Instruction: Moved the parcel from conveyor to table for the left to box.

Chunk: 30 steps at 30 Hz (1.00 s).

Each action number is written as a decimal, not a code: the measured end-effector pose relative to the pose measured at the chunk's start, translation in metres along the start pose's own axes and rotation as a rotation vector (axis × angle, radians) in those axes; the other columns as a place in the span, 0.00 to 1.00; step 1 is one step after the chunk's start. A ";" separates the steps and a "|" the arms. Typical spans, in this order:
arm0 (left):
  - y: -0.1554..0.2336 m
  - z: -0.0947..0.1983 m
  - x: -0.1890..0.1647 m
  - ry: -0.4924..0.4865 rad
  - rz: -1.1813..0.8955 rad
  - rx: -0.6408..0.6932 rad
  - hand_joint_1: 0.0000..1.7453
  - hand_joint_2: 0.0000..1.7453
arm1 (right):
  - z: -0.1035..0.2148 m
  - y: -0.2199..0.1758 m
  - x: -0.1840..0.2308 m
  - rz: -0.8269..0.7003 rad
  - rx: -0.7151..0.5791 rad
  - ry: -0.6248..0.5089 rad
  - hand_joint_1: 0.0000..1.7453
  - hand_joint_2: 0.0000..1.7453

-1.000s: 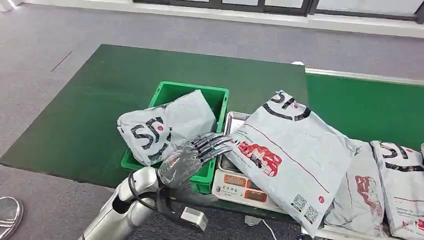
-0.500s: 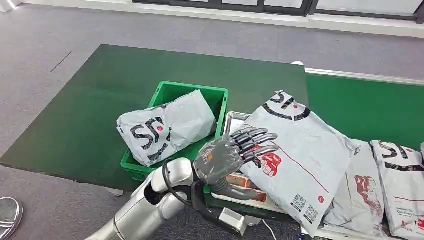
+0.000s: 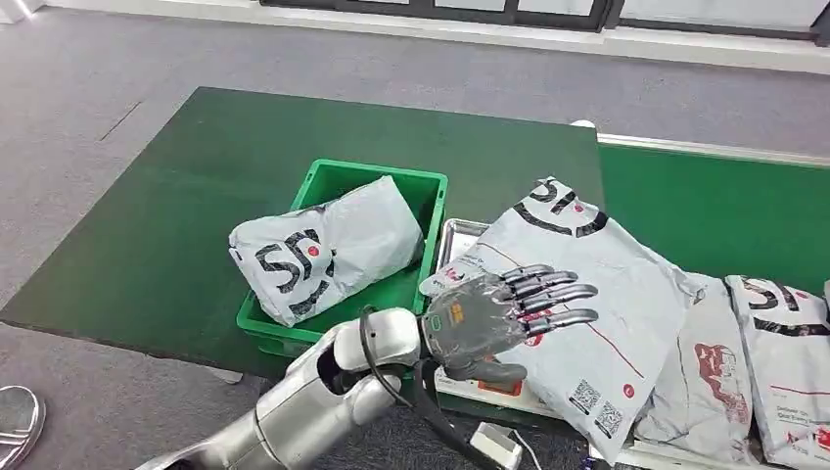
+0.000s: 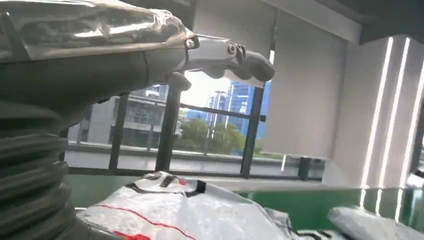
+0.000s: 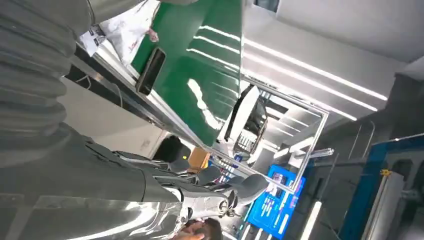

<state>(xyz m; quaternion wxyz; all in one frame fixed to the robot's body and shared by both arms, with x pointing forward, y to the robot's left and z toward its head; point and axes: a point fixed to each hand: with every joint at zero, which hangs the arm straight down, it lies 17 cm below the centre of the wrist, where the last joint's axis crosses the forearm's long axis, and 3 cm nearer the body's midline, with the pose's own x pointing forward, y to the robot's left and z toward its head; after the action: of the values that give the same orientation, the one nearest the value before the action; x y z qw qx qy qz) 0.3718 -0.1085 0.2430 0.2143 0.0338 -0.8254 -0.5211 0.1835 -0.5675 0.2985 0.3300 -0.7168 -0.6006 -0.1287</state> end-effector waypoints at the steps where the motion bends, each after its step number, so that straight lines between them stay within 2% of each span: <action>1: -0.005 -0.003 0.002 -0.005 -0.003 -0.015 0.00 1.00 | -0.001 0.001 -0.001 0.000 -0.001 0.000 0.00 1.00; 12: -0.047 -0.033 0.013 -0.038 -0.054 -0.168 0.00 1.00 | -0.007 0.000 -0.003 0.019 -0.020 -0.012 0.00 1.00; 30: -0.072 -0.045 -0.004 0.011 -0.184 -0.242 0.00 1.00 | -0.006 0.006 -0.004 0.020 0.003 -0.028 0.00 1.00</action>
<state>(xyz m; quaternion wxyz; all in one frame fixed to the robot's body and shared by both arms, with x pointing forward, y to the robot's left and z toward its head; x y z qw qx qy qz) 0.3808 -0.1783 0.1950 0.1729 0.0861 -0.7487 -0.6342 0.1898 -0.5746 0.2988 0.3239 -0.7240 -0.5982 -0.1147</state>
